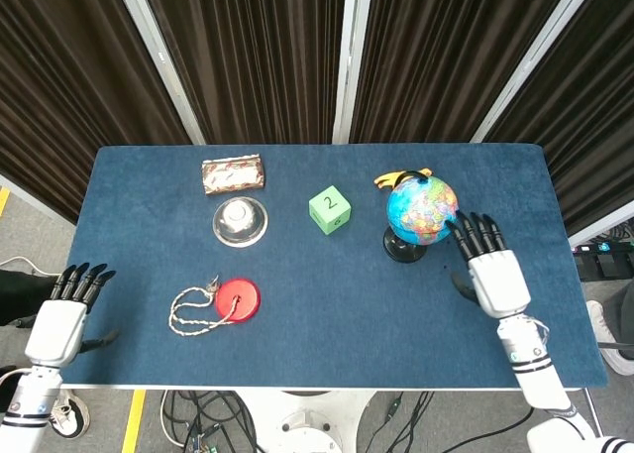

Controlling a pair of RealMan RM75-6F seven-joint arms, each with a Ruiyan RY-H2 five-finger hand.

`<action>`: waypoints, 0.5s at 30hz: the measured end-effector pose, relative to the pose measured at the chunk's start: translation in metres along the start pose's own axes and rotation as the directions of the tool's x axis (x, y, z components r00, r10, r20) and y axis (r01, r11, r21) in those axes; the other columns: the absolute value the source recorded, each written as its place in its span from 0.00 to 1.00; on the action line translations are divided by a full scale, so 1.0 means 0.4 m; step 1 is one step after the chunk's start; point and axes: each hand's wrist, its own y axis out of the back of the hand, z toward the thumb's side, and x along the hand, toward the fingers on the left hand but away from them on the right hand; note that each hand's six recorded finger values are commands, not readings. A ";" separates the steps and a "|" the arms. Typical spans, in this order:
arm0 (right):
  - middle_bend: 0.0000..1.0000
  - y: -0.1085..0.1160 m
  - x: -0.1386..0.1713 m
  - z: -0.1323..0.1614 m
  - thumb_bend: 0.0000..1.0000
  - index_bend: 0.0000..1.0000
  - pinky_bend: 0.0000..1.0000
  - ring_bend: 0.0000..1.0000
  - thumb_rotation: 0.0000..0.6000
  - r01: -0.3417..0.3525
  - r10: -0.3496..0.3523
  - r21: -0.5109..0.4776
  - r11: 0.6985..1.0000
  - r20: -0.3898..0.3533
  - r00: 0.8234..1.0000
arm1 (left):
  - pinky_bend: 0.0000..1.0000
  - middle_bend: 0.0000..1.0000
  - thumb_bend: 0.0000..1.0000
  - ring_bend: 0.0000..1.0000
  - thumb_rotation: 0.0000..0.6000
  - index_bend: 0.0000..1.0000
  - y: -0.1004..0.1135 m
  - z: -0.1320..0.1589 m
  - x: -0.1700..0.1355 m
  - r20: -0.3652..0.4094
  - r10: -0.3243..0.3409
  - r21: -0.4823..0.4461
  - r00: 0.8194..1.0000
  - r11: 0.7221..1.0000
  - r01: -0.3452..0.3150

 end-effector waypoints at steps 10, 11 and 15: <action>0.00 -0.040 -0.008 0.038 0.20 0.00 0.00 0.00 1.00 -0.074 0.074 0.004 0.997 -0.034 0.997 | 0.05 0.09 0.00 0.02 1.00 0.15 -0.002 -0.007 -0.003 -0.005 0.001 -0.005 1.000 1.000 -0.001; 0.00 -0.044 -0.010 0.031 0.20 0.00 0.00 0.00 1.00 -0.082 0.082 0.004 0.997 -0.019 0.996 | 0.05 0.09 0.00 0.02 1.00 0.15 -0.002 -0.008 -0.003 -0.005 0.001 -0.005 1.000 1.000 -0.001; 0.00 -0.047 -0.012 -0.005 0.20 0.00 0.00 0.00 1.00 -0.091 0.091 0.004 0.996 0.046 0.995 | 0.05 0.09 0.00 0.02 1.00 0.15 -0.003 -0.007 -0.003 -0.003 0.000 -0.006 1.000 1.000 0.000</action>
